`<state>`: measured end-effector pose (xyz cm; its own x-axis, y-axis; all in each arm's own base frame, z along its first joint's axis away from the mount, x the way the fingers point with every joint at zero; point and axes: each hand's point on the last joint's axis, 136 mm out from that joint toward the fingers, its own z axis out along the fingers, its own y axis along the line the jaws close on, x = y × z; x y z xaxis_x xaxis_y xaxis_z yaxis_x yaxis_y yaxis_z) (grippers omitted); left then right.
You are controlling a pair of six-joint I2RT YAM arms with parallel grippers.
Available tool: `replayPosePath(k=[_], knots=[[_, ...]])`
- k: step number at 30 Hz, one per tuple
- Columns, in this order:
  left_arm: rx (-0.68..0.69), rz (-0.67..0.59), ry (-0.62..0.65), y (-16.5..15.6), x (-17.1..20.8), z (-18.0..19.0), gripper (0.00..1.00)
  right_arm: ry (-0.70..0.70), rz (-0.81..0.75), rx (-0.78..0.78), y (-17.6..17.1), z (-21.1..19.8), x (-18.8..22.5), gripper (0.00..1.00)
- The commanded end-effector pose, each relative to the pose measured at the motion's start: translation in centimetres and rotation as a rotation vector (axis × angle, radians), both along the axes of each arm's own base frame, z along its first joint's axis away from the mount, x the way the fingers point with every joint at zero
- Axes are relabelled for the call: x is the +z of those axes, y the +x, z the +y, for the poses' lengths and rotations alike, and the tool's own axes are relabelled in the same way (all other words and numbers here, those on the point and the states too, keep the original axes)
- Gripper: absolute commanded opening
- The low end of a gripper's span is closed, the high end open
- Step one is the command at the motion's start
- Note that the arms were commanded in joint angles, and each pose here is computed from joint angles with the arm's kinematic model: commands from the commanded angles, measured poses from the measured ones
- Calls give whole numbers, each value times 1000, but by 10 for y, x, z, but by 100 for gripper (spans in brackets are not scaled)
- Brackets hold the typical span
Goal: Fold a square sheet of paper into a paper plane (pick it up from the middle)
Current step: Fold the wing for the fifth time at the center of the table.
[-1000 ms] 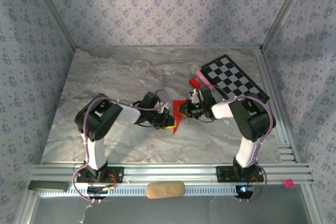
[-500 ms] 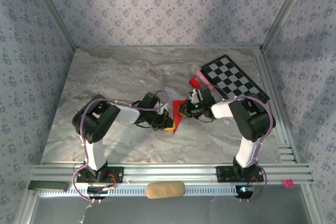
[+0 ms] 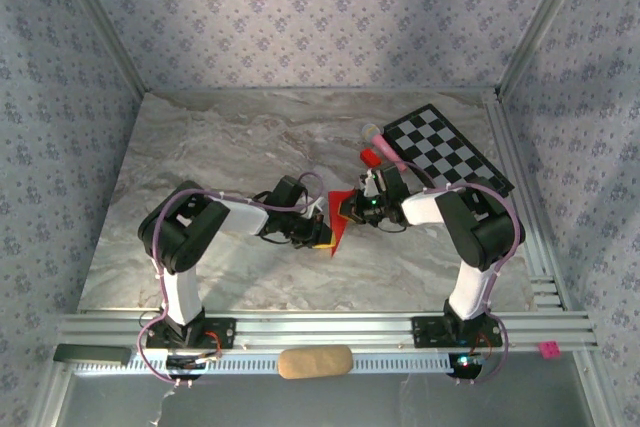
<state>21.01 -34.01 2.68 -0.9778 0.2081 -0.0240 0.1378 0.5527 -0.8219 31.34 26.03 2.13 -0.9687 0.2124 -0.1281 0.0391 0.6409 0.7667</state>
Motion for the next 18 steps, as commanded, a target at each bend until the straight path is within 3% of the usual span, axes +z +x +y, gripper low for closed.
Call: replayPosePath(k=[1, 18], knots=[[-88, 105, 15, -33, -9, 1, 0, -151, 94, -32, -16, -21, -39, 10], [-113, 134, 78, -46, -23, 10, 8, -174, 100, -30, -17, -23, -41, 9]])
